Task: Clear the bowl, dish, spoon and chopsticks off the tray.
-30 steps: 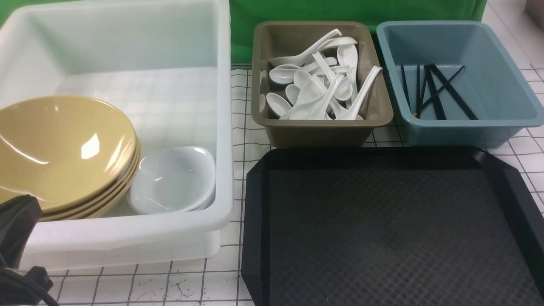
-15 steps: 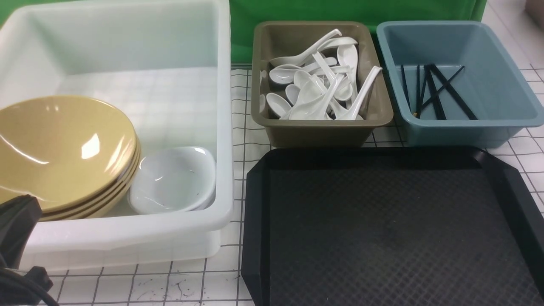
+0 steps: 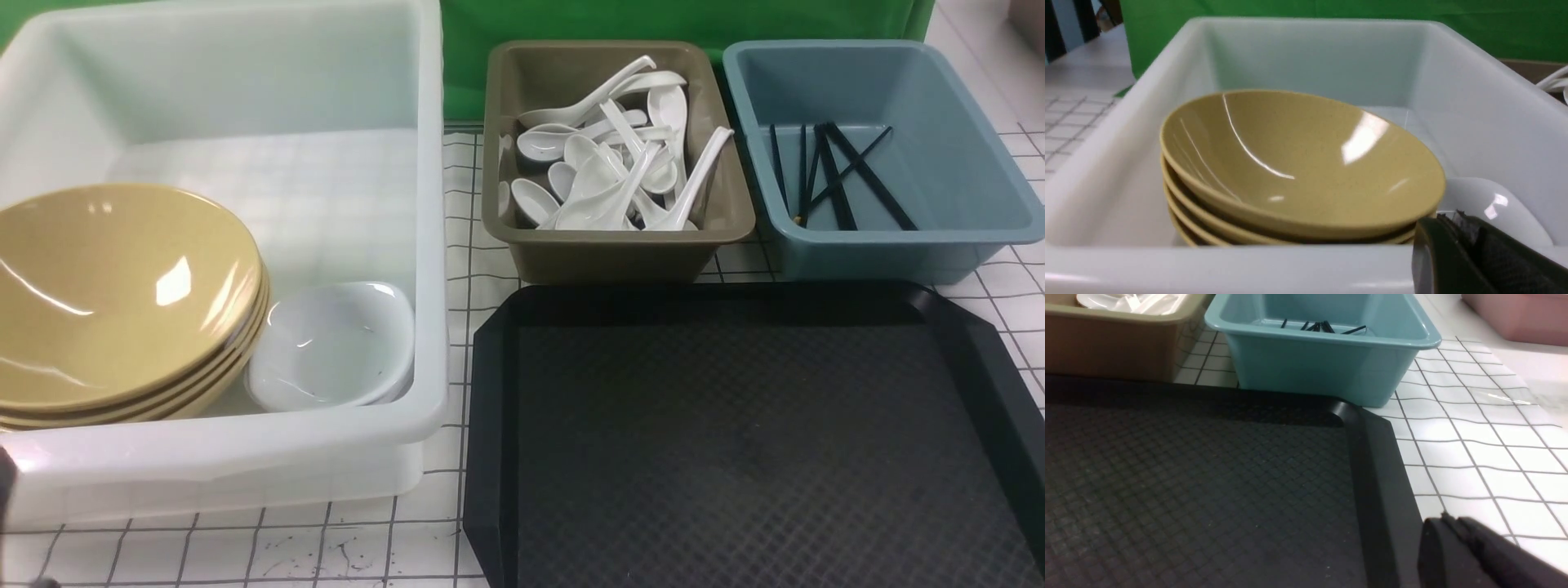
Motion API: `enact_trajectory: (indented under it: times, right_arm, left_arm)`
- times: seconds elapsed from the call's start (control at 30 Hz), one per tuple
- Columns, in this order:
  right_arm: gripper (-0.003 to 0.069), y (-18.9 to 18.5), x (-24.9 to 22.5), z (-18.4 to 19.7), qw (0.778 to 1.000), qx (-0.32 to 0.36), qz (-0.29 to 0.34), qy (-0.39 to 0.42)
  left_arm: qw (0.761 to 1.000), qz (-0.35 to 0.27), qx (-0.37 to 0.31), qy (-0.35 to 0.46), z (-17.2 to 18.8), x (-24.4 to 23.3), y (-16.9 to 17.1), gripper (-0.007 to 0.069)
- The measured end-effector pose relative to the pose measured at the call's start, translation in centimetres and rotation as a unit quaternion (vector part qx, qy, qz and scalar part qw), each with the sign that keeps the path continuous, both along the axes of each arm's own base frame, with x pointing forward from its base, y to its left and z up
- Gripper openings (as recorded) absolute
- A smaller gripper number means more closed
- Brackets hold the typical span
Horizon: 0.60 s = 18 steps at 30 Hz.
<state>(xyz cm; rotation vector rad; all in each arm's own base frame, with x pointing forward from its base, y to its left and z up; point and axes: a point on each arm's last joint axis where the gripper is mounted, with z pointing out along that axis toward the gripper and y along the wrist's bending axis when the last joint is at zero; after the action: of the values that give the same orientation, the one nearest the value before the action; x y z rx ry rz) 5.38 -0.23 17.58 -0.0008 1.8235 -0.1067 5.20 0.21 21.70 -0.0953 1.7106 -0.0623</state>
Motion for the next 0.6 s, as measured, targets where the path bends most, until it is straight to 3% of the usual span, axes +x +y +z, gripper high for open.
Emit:
enact_trajectory:
  times: [0.17,0.6]
  right_arm:
    - [0.0069,0.0,0.0,0.0,1.0,0.0,0.0,0.0]
    - [0.0078,0.0,0.0,0.0,1.0,0.0,0.0,0.0]
  left_arm:
    - [0.998,0.0,-0.035,0.058,-4.1,0.2,-0.1,-0.0013]
    - [0.998,-0.005,-0.025,0.062,-4.2,0.1,-0.2,-0.0013]
